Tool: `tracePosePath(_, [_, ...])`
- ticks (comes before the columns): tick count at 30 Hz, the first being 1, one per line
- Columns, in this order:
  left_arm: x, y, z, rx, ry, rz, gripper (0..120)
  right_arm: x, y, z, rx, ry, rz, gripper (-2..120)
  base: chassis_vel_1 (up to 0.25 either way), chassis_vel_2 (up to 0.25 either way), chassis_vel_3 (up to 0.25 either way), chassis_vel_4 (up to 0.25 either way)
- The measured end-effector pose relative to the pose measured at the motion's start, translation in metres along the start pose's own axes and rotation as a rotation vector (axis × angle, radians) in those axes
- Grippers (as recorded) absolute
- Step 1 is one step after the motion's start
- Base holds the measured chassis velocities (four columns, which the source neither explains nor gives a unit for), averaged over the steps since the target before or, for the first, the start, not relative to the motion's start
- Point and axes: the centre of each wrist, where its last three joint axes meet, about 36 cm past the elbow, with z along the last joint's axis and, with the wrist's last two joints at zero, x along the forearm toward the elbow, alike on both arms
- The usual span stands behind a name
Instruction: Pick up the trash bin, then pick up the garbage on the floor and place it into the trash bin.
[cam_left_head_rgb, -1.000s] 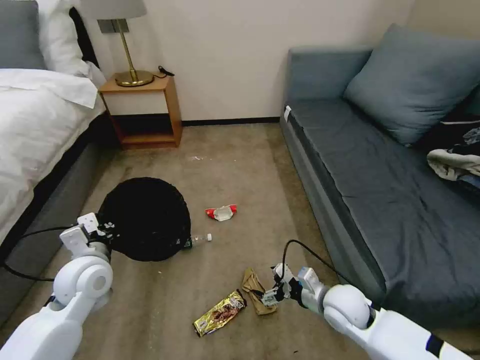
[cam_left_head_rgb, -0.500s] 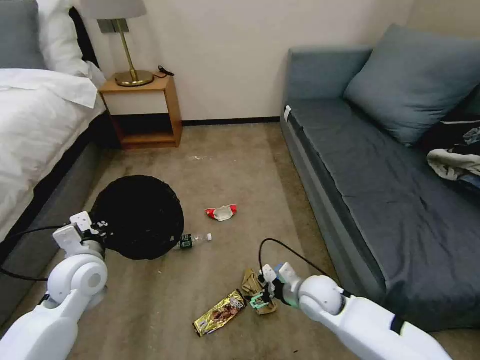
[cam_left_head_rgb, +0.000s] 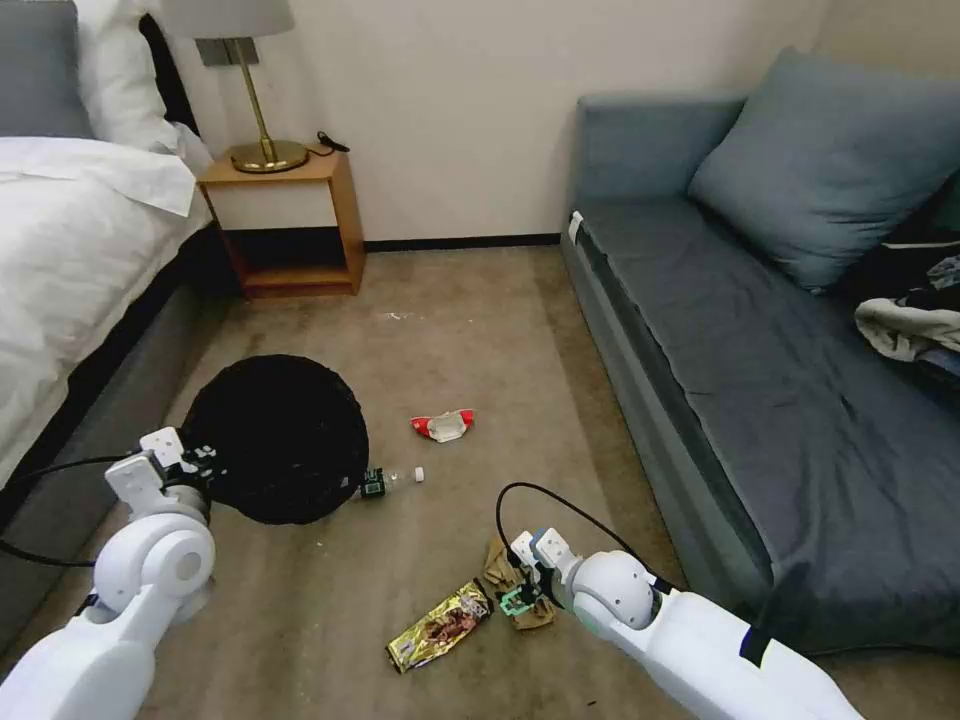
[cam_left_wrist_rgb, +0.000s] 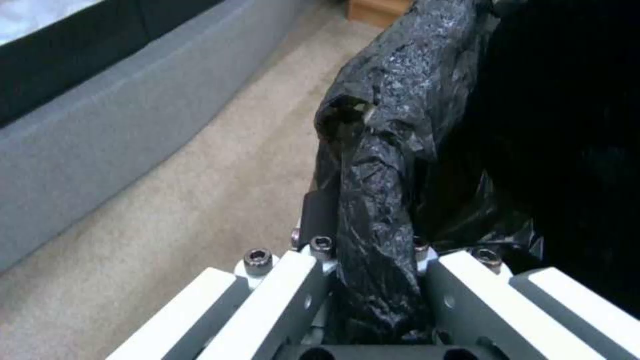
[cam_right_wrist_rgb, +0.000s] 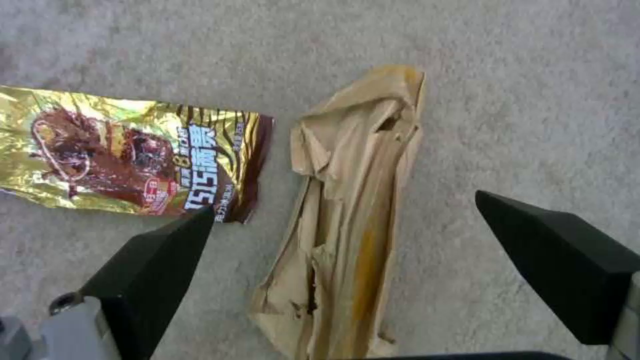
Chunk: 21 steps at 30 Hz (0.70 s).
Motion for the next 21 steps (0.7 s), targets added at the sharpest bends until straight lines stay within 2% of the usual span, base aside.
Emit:
tracePosePath(10, [0.004,0.004,0.000,0.001,-0.004,-0.009,3,-0.019,0.004,0.007,0.028,0.037,0.020,100,0.000,0.000,0.000,0.000])
tracePosePath(21, [0.006,0.003,-0.001,-0.001,-0.007,-0.006,3,-0.034,0.004,0.014,0.015,0.064,0.039,100,0.000,0.000,0.000,0.000])
